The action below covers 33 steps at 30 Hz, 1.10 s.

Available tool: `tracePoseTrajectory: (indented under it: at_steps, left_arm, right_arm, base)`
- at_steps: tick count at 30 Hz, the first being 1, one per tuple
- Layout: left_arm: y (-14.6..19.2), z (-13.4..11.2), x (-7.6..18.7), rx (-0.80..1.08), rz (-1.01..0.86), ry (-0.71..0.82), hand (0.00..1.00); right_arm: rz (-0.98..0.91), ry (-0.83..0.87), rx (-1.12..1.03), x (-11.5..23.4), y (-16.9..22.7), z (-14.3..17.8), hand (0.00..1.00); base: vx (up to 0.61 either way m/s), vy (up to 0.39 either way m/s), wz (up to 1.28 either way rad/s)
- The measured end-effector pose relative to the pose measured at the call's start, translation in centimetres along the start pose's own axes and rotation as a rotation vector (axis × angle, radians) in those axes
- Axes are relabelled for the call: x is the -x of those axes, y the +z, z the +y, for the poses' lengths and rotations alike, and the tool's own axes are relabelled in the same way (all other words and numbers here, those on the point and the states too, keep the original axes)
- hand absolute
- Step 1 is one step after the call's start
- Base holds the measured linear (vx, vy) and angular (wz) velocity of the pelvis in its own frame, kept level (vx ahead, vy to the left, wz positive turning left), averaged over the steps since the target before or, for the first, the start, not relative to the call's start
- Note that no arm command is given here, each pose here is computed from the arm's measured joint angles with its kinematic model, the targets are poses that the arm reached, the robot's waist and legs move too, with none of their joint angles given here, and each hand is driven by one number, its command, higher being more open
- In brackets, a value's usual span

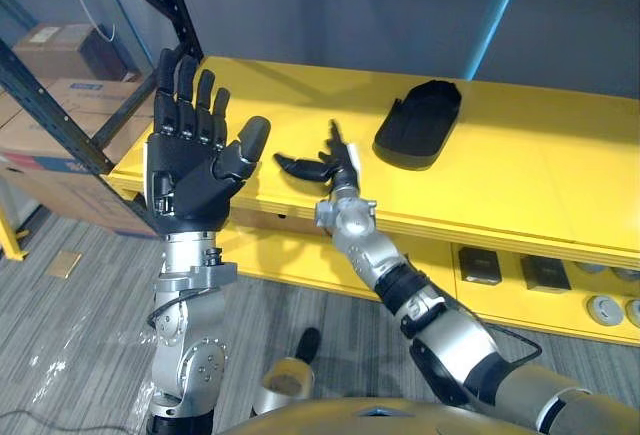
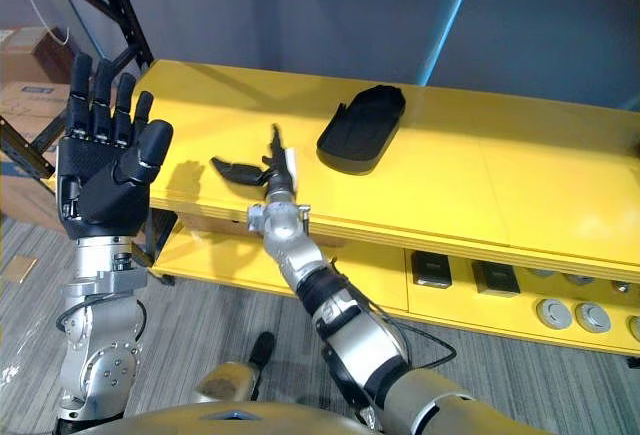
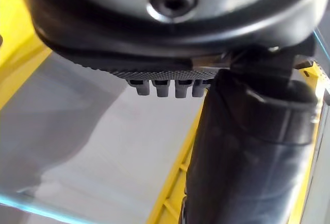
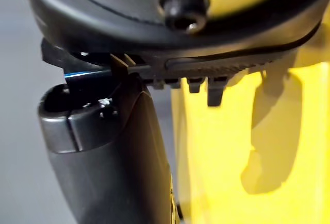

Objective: Walk over and take three plastic housings, then place them on the shelf

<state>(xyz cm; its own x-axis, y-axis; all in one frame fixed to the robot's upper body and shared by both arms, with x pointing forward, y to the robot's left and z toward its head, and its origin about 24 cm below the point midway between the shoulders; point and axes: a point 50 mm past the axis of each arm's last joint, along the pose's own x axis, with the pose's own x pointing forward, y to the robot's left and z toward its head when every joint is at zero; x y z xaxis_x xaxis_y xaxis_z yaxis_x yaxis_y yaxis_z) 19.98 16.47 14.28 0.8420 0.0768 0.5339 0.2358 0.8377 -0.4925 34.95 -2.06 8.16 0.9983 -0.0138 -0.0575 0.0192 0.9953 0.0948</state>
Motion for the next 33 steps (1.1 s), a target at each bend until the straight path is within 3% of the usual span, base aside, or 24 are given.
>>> tracePoseTrajectory:
  at_steps: [12,24,33]
  left_arm:
    - [-1.0,-0.7,0.2,0.078,0.039,-0.011,1.00]
    - [-2.0,1.5,0.5,0.028,0.080,0.103,1.00]
    - [-2.2,1.5,0.7,0.018,0.091,0.104,1.00]
  right_arm:
    - [-0.058,-0.250,-0.058,-1.4,2.9,-2.1,1.00]
    - [-0.117,-0.245,-0.064,-1.1,4.0,-2.0,1.00]
    - [-0.118,-0.209,-0.014,-0.5,2.6,-2.7,1.00]
  base:
    - [-0.01,-0.016,-0.03]
    - [-0.01,-0.037,-0.11]
    - [-0.03,-0.031,-0.06]
